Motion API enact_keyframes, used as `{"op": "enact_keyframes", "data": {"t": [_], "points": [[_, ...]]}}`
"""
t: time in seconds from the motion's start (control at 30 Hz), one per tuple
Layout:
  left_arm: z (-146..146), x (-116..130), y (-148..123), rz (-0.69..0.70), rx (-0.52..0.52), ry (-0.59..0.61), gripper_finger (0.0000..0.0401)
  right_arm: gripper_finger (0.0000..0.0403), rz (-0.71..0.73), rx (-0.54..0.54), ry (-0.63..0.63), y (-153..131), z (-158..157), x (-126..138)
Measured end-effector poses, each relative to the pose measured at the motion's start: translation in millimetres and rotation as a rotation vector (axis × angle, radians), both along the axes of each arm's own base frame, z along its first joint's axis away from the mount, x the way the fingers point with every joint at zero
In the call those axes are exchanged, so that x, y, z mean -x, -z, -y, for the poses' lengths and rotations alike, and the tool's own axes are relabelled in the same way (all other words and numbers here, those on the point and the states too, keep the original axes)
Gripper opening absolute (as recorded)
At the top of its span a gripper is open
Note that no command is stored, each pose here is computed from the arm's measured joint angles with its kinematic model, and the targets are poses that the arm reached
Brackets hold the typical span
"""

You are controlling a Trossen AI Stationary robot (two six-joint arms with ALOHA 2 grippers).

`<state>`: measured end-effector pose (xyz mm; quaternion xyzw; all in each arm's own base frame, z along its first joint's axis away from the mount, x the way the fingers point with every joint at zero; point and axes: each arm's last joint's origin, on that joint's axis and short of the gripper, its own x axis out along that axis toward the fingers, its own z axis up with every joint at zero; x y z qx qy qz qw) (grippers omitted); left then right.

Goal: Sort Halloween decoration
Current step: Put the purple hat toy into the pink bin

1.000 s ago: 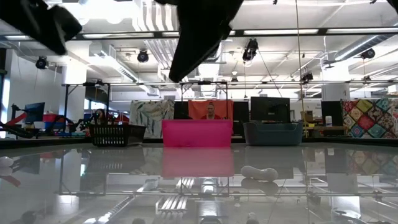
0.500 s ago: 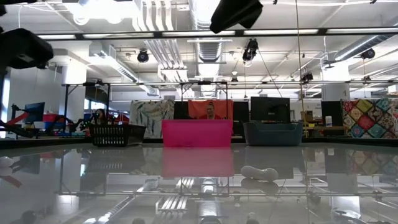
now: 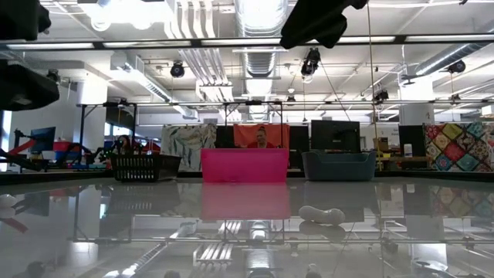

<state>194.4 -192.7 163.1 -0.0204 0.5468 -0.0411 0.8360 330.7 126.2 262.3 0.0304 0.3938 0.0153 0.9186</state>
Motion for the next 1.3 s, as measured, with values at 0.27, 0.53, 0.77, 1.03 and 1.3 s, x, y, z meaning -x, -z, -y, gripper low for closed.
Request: {"op": "enact_keyframes", "data": {"t": [0.27,0.53,0.77,1.03,1.3], "points": [[0,-2,11,-0.007,-0.056,-0.022,0.0150,0.0077,0.003,-0.001,0.000,0,0,0],[2,-3,22,-0.035,-0.086,-0.021,0.0123,0.0077,0.003,-0.001,0.000,0,0,0],[2,-3,23,-0.041,-0.090,-0.021,0.0094,0.0077,0.003,-0.001,0.000,0,0,0],[1,-3,23,-0.046,-0.095,-0.020,0.0043,0.0077,0.003,0.000,0.000,0,0,0],[1,-3,22,-0.044,-0.092,-0.020,0.0003,0.0077,-0.014,0.000,0.008,6,1,1]]}}
